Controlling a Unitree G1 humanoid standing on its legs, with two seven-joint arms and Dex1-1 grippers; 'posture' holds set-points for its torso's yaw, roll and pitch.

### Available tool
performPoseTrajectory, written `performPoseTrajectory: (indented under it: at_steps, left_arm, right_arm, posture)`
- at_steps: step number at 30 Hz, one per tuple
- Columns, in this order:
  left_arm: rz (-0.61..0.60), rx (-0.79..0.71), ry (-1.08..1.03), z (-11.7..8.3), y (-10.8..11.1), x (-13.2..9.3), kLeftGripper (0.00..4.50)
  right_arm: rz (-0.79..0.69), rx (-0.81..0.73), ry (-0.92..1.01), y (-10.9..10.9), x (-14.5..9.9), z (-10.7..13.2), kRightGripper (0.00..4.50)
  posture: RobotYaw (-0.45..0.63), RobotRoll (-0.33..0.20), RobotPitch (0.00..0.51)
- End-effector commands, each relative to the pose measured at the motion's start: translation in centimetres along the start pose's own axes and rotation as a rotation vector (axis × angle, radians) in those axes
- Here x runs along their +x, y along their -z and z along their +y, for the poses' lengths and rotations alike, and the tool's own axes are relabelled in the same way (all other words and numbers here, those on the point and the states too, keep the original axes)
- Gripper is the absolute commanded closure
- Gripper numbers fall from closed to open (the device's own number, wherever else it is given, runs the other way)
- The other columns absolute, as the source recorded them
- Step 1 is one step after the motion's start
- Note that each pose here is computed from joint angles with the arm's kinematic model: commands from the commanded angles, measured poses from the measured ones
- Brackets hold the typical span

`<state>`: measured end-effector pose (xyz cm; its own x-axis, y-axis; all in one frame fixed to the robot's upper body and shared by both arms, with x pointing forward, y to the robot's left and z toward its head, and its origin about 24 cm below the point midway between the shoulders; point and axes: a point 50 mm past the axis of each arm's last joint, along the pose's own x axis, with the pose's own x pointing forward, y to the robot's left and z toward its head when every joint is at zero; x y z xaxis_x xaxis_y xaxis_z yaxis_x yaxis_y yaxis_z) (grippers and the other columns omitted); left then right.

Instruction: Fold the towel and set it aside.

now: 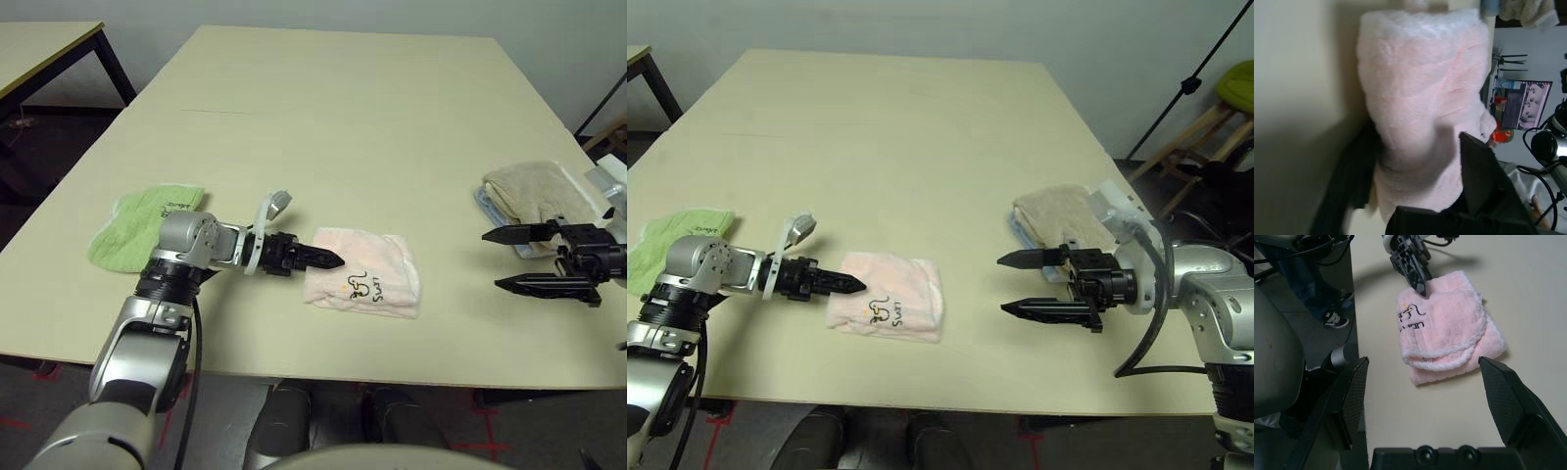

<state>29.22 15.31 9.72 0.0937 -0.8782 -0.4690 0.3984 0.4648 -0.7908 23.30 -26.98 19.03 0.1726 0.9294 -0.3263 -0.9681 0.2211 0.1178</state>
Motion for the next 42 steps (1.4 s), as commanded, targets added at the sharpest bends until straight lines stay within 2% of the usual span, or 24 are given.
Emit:
performPoseTrajectory:
  at_steps: [1,6,12,17,20,25,29,33,36,42]
  left_arm:
    - [0.007,-0.031,-0.016,0.3,0.5,0.3,2.69]
    - [0.004,-0.036,0.019,0.1,0.7,0.4,4.46]
    - [-0.022,-0.039,0.064,-0.3,0.4,0.3,4.46]
    - [-0.145,-0.004,0.139,-1.6,-0.9,-1.9,4.46]
    - [-0.253,0.009,0.142,-2.0,-1.6,-4.2,4.46]
    - [-0.532,0.059,0.060,-2.4,-2.4,-10.4,4.46]
    - [-0.776,0.083,-0.068,-2.4,-2.4,-15.1,4.46]
    - [-0.978,0.102,-0.235,-1.7,-1.8,-18.5,4.46]
    - [-1.075,0.099,-0.358,-0.7,-0.9,-19.8,4.46]
    - [-1.231,0.052,-0.494,0.9,1.5,-20.8,4.46]
  right_arm:
    - [0.005,-0.010,0.004,-0.4,-0.2,0.1,0.00]
    - [0.006,-0.004,0.007,-0.3,-0.3,0.1,0.00]
    - [0.004,0.003,0.013,0.0,-0.3,0.1,0.00]
    - [0.002,0.007,0.019,0.1,-0.3,0.0,0.00]
    - [0.001,0.009,0.021,0.1,-0.2,-0.2,0.00]
    - [-0.002,0.009,0.013,0.1,0.0,-0.8,0.00]
    - [-0.007,0.001,-0.009,0.0,0.6,-1.5,0.00]
    - [-0.007,-0.013,-0.034,-0.2,1.2,-2.3,0.00]
    - [-0.009,-0.023,-0.049,-0.4,1.5,-2.7,0.00]
    - [-0.010,-0.022,-0.069,-0.4,1.9,-2.8,0.00]
  posture:
    - [0.04,0.000,0.135]
    - [0.04,0.000,0.133]
    - [0.04,0.000,0.130]
    - [0.05,0.000,0.122]
    - [0.08,0.000,0.115]
    - [0.12,0.000,0.110]
    - [0.16,0.000,0.105]
    - [0.19,0.000,0.101]
    - [0.20,0.000,0.099]
    - [0.20,0.000,0.099]
